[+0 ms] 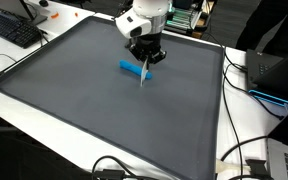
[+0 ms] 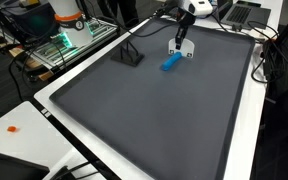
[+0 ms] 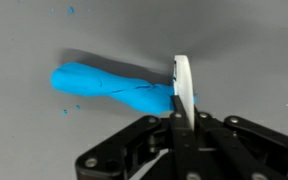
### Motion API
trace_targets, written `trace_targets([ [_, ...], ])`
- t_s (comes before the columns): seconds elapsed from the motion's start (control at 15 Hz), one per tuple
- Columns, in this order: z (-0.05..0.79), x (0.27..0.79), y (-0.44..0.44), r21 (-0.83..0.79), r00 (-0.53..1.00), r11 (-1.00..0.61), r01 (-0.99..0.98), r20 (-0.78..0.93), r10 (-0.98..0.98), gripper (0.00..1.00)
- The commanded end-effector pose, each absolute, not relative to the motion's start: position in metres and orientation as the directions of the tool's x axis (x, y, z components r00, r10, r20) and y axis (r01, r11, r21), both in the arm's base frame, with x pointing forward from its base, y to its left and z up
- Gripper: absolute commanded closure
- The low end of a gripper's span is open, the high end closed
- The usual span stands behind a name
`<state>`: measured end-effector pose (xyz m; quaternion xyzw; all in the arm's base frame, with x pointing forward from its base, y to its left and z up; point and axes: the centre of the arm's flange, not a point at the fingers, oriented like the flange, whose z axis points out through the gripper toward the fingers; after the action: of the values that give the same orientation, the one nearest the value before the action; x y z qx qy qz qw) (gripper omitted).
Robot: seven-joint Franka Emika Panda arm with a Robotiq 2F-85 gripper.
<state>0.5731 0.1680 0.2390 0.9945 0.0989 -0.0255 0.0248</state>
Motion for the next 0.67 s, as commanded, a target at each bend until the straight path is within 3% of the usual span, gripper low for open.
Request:
trace_targets([
  [0.0, 0.2105, 0.5638, 0.1616, 0.032, 0.978, -0.985, 0.168, -0.132, 0.163, 0.99],
  [0.6, 0.2139, 0.555, 0.1688, -0.132, 0.974, -0.988, 0.078, -0.199, 0.103, 0.99],
])
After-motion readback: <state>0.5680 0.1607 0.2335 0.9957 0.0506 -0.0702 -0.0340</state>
